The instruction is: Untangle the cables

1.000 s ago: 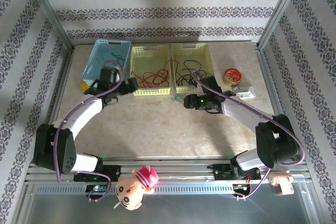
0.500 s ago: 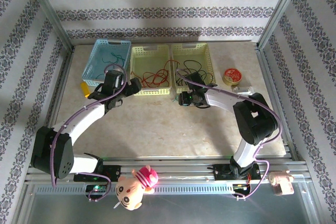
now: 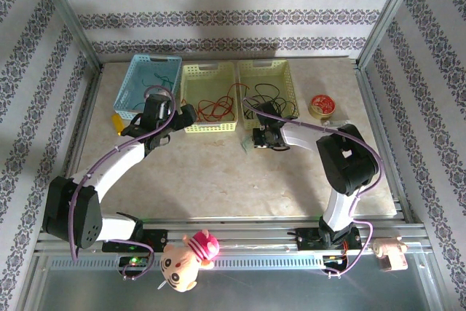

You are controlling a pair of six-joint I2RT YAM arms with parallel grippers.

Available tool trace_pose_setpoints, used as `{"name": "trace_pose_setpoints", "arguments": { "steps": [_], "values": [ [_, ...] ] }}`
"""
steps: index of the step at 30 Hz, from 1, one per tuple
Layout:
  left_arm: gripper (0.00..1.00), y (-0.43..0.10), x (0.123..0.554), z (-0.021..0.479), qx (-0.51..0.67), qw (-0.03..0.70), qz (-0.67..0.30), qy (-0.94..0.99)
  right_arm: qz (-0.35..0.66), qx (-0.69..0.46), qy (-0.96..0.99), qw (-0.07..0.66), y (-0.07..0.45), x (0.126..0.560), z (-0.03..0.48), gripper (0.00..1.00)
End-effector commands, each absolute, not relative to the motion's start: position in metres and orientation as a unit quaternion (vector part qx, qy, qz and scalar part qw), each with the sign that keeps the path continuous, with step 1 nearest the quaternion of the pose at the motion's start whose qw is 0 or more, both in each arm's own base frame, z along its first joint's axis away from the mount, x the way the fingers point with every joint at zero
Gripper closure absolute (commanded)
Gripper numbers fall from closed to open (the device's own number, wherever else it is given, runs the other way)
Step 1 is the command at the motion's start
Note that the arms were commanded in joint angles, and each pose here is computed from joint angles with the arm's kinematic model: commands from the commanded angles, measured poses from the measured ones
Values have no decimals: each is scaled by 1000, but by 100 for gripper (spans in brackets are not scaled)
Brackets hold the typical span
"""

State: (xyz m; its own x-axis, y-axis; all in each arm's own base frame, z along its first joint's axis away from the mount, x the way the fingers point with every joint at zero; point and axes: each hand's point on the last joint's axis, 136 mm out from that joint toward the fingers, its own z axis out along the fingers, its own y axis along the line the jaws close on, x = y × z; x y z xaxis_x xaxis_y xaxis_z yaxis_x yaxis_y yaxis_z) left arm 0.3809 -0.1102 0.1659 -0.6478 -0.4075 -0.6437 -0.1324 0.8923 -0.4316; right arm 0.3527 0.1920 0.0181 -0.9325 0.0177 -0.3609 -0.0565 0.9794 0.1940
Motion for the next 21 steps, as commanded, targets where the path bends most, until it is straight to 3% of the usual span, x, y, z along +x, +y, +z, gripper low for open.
{"name": "trace_pose_setpoints", "arguments": {
  "steps": [1, 4, 10, 21],
  "values": [
    [1, -129, 388, 186, -105, 414, -193, 883, 97, -3, 977, 190, 186, 344, 22, 94],
    [1, -144, 387, 193, -63, 420, -193, 885, 106, 4, 973, 203, 181, 338, 31, 100],
    [0, -190, 377, 207, 32, 421, -258, 869, 168, 6, 953, 253, 176, 324, 62, 100],
    [2, -294, 335, 194, 206, 350, -356, 842, 356, -14, 875, 328, 192, 315, 150, 100]
  ]
}}
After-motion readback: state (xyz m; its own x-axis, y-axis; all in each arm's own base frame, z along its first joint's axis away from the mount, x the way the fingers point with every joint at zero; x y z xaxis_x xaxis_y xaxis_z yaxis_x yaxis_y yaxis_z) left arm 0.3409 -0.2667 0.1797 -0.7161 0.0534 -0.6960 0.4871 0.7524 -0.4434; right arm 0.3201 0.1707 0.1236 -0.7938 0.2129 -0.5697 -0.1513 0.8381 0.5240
